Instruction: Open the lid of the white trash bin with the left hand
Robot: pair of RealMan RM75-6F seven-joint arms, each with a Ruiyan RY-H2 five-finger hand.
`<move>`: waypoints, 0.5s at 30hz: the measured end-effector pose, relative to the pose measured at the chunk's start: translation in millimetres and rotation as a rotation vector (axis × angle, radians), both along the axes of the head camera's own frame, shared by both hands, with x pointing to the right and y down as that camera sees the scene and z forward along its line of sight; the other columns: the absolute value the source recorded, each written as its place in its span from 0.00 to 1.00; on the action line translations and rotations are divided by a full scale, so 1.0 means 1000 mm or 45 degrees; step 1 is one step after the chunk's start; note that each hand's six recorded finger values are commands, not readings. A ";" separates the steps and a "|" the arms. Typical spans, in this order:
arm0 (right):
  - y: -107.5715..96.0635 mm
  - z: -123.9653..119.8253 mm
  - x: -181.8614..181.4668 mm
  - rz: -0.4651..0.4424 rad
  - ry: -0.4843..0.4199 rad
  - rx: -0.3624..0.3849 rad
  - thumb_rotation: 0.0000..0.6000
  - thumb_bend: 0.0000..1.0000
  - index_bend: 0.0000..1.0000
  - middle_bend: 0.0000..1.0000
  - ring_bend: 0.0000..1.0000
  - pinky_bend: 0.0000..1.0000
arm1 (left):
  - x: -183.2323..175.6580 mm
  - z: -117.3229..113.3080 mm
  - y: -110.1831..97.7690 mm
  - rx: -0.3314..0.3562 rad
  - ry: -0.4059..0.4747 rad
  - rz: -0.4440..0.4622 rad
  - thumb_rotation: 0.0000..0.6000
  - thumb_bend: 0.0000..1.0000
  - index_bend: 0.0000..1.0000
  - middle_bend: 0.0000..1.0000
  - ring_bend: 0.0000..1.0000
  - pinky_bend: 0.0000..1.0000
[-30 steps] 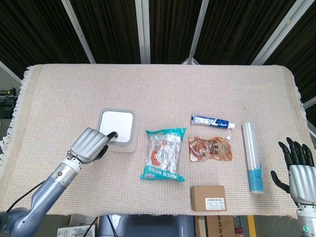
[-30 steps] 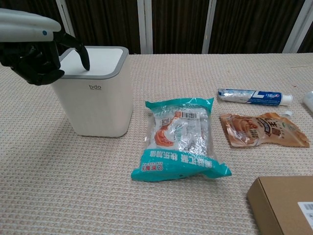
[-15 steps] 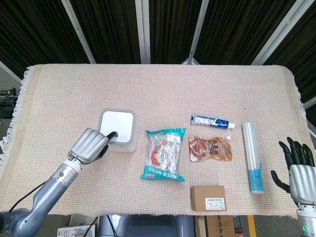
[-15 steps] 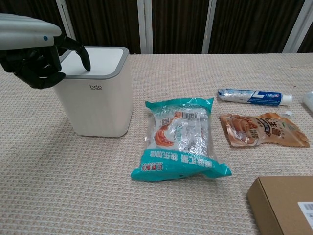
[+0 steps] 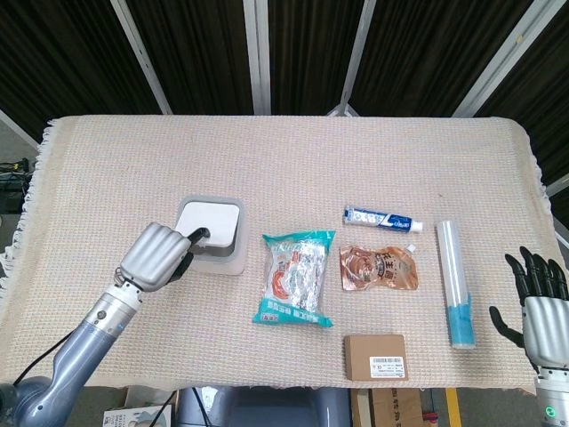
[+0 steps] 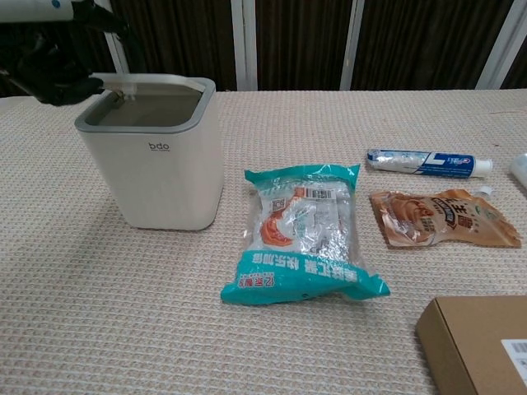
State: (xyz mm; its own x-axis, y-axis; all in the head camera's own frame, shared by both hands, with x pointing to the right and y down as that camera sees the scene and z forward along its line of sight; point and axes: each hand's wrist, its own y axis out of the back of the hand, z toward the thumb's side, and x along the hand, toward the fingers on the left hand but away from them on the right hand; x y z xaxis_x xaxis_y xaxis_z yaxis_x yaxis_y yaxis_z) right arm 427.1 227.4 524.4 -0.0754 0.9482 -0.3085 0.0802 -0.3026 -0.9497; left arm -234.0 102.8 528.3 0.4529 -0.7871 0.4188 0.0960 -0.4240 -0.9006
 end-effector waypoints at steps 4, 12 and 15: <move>0.000 0.001 -0.001 -0.001 -0.001 -0.007 1.00 0.30 0.12 0.01 0.01 0.00 | -0.010 -0.024 -0.001 0.078 0.043 -0.061 1.00 0.44 0.31 0.68 0.66 0.68; 0.001 0.002 -0.004 -0.011 -0.002 -0.012 1.00 0.30 0.12 0.01 0.01 0.00 | -0.039 -0.035 0.014 0.008 -0.056 -0.182 1.00 0.25 0.26 0.24 0.21 0.18; 0.002 0.002 -0.004 -0.009 -0.010 -0.013 1.00 0.30 0.12 0.01 0.01 0.00 | -0.062 -0.033 0.027 0.002 -0.148 -0.247 1.00 0.25 0.26 0.19 0.14 0.13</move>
